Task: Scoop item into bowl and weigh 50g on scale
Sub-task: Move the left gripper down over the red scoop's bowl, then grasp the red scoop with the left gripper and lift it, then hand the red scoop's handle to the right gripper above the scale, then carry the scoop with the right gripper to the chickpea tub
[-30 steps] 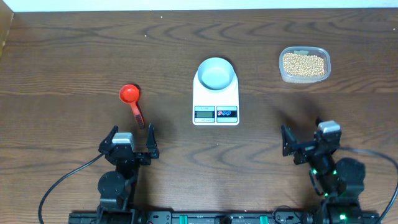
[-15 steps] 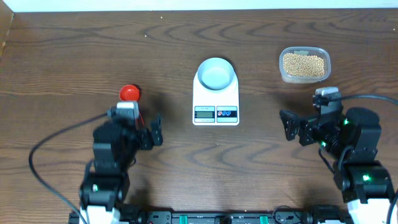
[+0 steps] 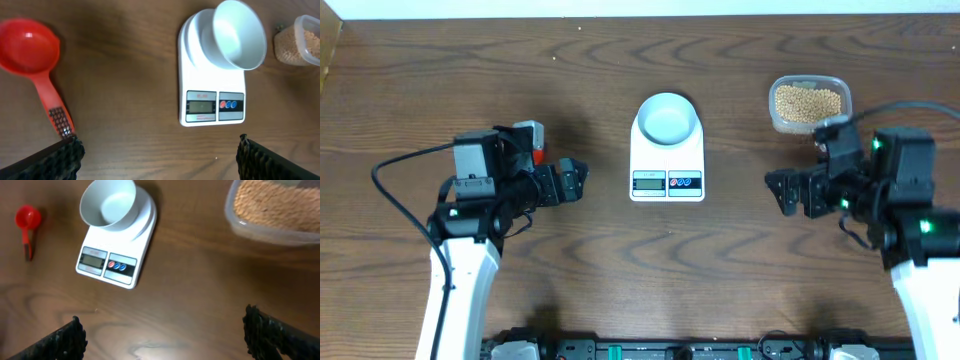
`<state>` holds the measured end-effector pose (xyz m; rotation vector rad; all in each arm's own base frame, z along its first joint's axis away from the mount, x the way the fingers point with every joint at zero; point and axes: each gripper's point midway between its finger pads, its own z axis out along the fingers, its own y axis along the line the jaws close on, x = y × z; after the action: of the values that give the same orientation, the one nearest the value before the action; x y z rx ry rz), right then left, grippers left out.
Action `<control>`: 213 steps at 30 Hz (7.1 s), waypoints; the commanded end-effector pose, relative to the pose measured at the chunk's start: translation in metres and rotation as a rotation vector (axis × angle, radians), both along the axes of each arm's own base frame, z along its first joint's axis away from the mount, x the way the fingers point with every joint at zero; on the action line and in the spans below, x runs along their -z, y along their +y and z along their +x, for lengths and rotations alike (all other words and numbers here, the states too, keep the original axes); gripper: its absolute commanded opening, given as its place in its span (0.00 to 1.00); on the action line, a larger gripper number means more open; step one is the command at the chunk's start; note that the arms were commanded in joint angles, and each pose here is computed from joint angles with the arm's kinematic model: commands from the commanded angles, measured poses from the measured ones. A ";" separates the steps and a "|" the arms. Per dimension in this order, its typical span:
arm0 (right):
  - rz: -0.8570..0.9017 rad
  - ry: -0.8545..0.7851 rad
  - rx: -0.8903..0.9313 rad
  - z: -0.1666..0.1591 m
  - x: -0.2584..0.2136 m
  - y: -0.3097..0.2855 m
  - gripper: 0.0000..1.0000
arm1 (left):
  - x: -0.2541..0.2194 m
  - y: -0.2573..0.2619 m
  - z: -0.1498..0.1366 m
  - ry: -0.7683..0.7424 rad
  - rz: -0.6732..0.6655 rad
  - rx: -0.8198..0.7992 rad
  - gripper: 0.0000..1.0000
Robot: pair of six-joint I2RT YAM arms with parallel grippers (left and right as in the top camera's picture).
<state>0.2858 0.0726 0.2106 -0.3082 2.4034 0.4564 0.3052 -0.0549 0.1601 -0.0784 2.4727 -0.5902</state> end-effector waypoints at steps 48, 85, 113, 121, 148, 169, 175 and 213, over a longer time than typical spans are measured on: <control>0.146 0.123 -0.103 0.023 0.022 0.029 0.83 | 0.124 0.141 0.093 0.057 0.222 -0.305 0.55; 0.147 0.153 -0.101 0.026 0.031 0.030 0.84 | 0.155 0.135 0.120 0.023 0.172 -0.348 0.07; 0.493 -0.015 -0.198 0.038 -0.050 0.172 0.72 | -0.025 0.023 0.042 0.171 -0.538 -0.733 0.07; 0.484 -0.024 -0.248 0.022 -0.052 0.199 0.71 | -0.022 -0.021 0.034 0.247 -0.567 -0.668 0.07; 0.477 0.112 -0.192 0.018 -0.018 0.222 0.33 | -0.011 -0.079 0.024 0.346 -0.578 -0.590 0.07; 0.490 0.097 -0.202 0.020 -0.022 0.225 0.01 | -0.011 -0.079 0.024 0.346 -0.578 -0.590 0.07; 0.484 0.089 -0.183 0.024 -0.021 0.220 0.01 | -0.011 -0.079 0.024 0.346 -0.577 -0.589 0.23; 0.302 -0.057 0.131 0.023 -0.054 0.023 0.01 | 0.022 -0.163 -0.036 0.101 0.002 0.150 0.61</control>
<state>0.3094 0.0947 0.2560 0.0232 2.2709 0.7387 0.2645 -0.2168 0.1438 0.0362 2.5968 -0.7375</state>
